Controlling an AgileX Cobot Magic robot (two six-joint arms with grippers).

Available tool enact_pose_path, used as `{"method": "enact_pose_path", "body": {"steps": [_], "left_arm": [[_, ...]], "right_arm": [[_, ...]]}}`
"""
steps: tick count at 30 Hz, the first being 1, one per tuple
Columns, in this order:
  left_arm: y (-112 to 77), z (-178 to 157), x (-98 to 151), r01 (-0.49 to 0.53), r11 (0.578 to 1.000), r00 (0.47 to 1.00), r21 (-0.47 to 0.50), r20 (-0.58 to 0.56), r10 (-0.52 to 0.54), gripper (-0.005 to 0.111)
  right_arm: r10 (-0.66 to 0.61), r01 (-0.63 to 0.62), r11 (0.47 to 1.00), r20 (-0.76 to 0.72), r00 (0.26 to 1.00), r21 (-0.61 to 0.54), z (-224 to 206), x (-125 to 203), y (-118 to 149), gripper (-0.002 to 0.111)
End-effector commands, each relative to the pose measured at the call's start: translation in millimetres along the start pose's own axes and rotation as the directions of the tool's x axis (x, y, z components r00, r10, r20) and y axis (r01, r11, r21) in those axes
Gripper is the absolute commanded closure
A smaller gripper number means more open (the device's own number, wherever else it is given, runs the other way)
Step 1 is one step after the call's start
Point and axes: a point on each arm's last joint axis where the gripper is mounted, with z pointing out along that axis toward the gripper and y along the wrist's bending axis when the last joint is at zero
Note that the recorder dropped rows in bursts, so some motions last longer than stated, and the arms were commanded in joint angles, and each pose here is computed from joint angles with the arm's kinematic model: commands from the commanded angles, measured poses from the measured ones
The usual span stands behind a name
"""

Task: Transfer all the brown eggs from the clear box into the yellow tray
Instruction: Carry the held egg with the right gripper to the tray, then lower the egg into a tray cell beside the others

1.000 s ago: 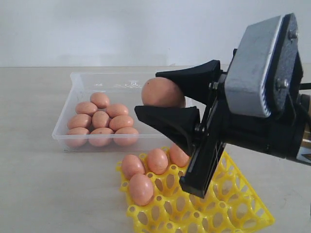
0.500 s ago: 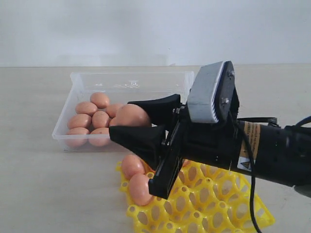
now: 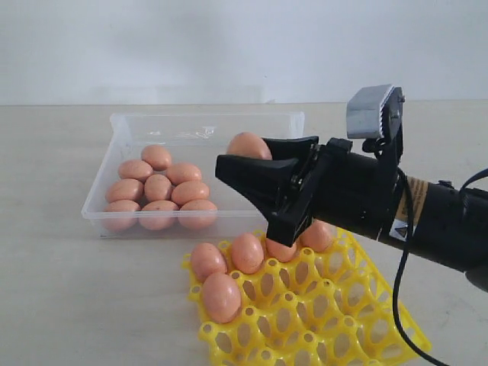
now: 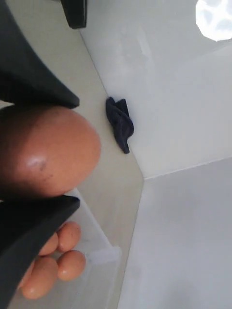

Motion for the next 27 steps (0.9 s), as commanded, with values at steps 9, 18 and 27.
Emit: {"method": "enact_pose_path", "body": {"steps": [9, 18, 27], "left_arm": [[0.2, 0.7, 0.6, -0.008, 1.0, 1.0, 0.0, 0.001, 0.008, 0.103], [0.2, 0.7, 0.6, -0.008, 1.0, 1.0, 0.0, 0.001, 0.008, 0.103], [0.2, 0.7, 0.6, -0.008, 1.0, 1.0, 0.0, 0.001, 0.008, 0.103]], "right_arm": [[0.216, -0.212, 0.976, -0.391, 0.895, 0.056, -5.1, 43.1, -2.8, 0.108], [0.121, -0.193, 0.977, -0.498, 0.859, -0.095, -9.4, 49.8, 10.1, 0.108], [0.022, -0.019, 1.0, -0.493, 0.87, 0.01, -8.7, 51.4, -6.1, 0.108]]}}
